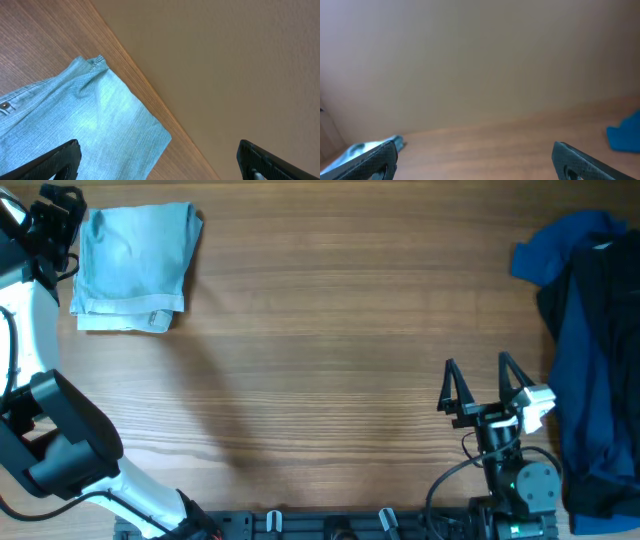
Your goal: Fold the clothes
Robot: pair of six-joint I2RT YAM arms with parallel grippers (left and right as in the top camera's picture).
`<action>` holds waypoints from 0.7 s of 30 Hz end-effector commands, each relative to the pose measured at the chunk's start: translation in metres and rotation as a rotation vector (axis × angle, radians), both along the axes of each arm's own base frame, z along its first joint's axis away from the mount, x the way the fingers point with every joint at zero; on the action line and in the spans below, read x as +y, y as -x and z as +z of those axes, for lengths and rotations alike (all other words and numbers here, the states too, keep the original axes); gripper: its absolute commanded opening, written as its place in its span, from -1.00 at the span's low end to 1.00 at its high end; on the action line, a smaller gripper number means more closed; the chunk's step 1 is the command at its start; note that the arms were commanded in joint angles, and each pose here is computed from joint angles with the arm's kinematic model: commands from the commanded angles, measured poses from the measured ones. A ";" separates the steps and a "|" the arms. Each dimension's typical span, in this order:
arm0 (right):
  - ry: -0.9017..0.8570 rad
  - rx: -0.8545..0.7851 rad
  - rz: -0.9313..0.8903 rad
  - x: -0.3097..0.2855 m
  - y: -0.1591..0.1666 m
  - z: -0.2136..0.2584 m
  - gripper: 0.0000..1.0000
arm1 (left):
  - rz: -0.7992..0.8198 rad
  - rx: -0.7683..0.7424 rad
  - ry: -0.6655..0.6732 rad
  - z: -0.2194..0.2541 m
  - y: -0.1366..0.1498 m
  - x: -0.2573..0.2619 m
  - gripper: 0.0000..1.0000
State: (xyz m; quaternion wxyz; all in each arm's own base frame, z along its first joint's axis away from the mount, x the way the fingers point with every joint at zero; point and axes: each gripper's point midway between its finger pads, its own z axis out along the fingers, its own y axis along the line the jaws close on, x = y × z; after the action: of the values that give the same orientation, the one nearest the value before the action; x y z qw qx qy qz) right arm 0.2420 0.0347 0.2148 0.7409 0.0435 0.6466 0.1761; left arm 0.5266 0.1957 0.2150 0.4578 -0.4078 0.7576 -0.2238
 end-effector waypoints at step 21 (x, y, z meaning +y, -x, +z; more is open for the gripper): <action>0.051 0.153 -0.036 -0.006 -0.003 -0.040 1.00 | -0.010 0.010 0.011 -0.006 0.000 -0.001 1.00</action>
State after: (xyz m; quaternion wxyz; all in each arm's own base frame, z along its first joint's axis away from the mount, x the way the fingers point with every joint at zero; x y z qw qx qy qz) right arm 0.2451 0.0337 0.1725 0.6857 0.0459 0.7097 0.1551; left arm 0.5262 0.1955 0.2142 0.4560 -0.4086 0.7583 -0.2238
